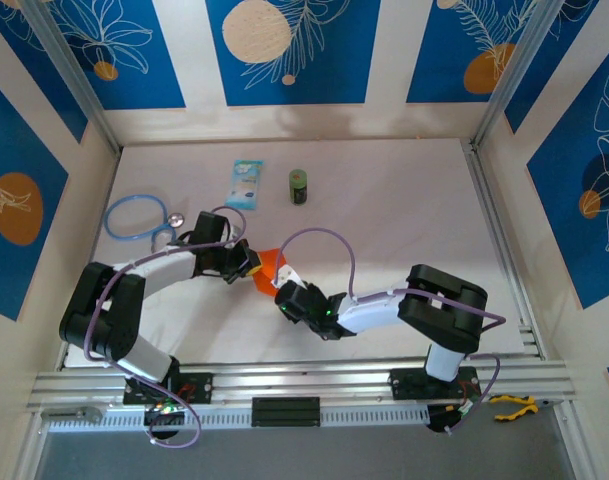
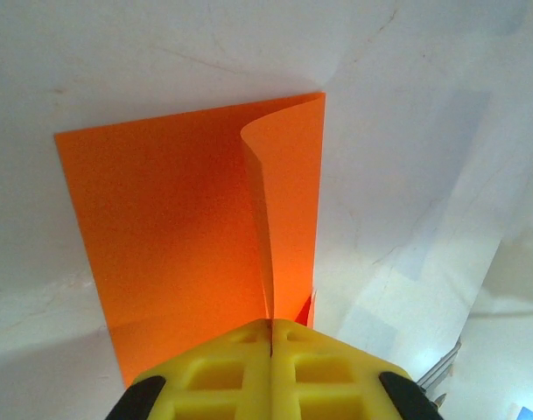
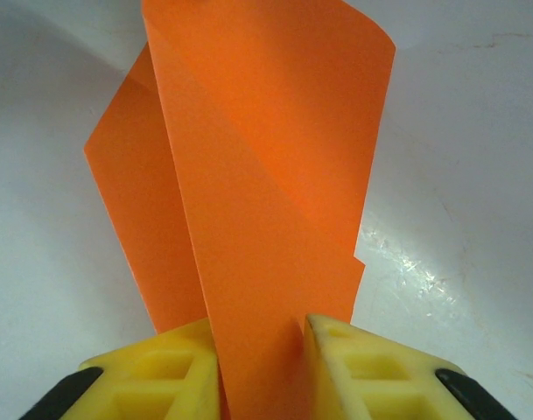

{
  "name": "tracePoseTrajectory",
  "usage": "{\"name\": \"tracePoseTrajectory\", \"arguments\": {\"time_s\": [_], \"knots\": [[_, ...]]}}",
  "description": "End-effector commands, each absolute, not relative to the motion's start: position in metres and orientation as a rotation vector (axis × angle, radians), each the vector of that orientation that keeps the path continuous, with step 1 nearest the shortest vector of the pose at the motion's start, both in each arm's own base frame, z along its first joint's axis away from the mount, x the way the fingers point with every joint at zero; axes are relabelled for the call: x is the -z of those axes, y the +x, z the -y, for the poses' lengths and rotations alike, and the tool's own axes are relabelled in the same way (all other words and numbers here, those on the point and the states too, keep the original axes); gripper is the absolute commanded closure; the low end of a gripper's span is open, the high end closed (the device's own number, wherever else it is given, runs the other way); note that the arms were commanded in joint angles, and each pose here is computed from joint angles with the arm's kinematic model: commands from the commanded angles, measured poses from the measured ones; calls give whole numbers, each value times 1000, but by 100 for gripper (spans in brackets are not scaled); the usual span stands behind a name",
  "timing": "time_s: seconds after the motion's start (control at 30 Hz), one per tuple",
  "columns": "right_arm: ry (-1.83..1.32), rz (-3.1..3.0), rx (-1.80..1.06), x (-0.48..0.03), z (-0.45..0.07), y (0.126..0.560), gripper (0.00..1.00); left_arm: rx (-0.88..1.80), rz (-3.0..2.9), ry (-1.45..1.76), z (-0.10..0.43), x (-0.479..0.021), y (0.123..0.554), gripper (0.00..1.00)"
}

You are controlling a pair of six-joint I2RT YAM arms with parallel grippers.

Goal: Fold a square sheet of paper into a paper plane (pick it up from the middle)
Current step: Fourth fold the wing at the center of the table.

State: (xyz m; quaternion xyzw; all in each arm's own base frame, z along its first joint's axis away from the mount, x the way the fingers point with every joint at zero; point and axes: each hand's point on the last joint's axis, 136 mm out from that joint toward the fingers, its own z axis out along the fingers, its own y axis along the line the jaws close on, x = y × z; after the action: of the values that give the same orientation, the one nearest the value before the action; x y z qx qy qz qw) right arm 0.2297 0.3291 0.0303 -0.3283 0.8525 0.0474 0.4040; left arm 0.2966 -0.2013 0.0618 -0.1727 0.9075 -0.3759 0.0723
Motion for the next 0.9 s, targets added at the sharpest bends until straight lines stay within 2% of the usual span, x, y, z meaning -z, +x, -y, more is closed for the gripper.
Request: {"name": "tracePoseTrajectory", "arguments": {"time_s": [0.0,0.3,0.57,0.63,0.7,0.87], "knots": [[-802,-2130,-131,-41,-334,237,75,1167,-2692,-485,203,-78,303,97],[-803,-2142,-160,-41,-335,236,83,1164,-2688,-488,201,-79,305,96],[-789,-2172,-192,-37,-338,233,88,1139,-2687,-480,199,-81,306,83],[-782,-2182,-196,-36,-339,233,88,1137,-2682,-473,198,-83,306,83],[-780,-2183,-201,-35,-341,232,86,1143,-2682,-468,199,-83,306,89],[-760,-2159,-201,-43,-342,235,79,1141,-2693,-474,199,-80,305,92]]}}
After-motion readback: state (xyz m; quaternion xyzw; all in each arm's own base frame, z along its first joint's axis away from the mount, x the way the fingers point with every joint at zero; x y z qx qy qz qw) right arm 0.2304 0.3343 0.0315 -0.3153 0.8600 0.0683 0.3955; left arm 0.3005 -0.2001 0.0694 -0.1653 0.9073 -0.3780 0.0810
